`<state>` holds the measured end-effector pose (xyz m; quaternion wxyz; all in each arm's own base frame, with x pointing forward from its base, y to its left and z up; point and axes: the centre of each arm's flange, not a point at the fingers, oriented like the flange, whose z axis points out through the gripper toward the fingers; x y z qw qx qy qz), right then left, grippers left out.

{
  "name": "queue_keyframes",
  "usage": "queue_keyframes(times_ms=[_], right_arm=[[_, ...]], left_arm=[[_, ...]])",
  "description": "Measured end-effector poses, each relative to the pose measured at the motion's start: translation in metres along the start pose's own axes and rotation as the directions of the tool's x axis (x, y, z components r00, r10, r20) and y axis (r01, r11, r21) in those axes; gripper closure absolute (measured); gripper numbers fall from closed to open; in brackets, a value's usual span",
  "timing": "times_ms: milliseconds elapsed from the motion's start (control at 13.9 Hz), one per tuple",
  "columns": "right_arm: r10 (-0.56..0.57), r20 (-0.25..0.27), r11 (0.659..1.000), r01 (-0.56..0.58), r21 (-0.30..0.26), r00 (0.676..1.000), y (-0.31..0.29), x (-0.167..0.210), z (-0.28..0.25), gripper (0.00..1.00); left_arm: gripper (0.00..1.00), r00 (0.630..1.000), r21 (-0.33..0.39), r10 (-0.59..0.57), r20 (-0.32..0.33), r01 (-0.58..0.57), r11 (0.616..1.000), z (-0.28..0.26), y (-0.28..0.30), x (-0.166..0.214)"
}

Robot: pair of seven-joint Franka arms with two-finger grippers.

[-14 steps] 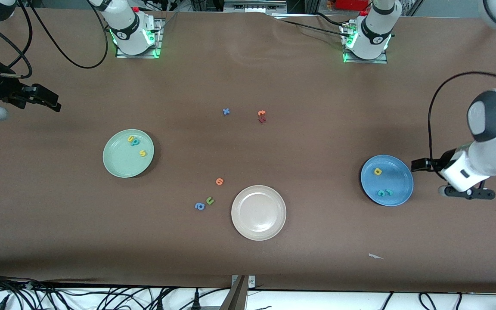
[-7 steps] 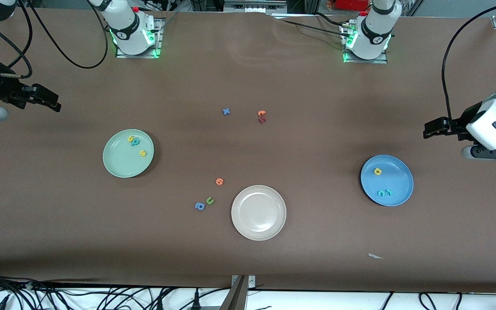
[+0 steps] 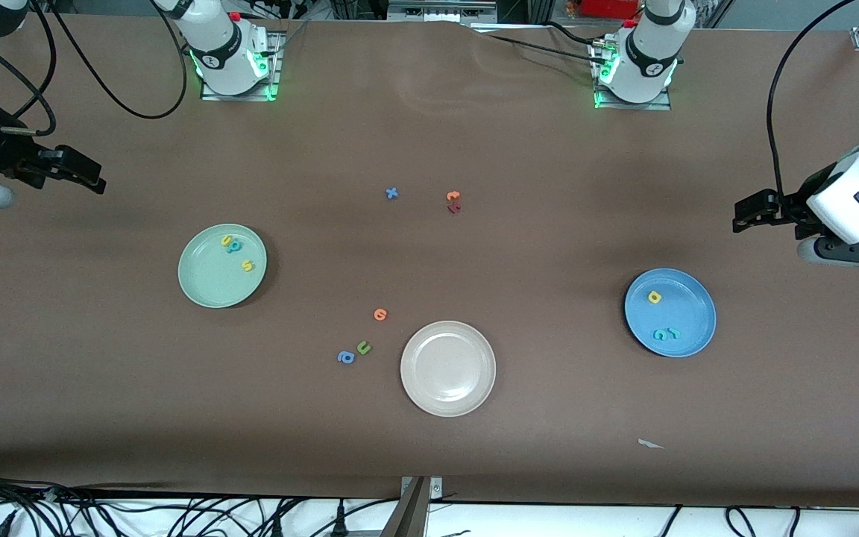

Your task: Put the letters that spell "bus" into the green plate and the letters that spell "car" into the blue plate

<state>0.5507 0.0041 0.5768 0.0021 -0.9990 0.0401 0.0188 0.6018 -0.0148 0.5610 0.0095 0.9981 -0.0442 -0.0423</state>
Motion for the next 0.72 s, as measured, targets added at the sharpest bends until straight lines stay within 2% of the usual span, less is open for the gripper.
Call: queue_keyframes(times_ms=[720], right_arm=[[0.000, 0.000, 1.000, 0.000, 0.000, 1.000, 0.000, 0.000, 0.000, 0.00]], left_arm=[[0.00, 1.000, 0.001, 0.005, -0.021, -0.005, 1.000, -0.015, 0.003, -0.008]])
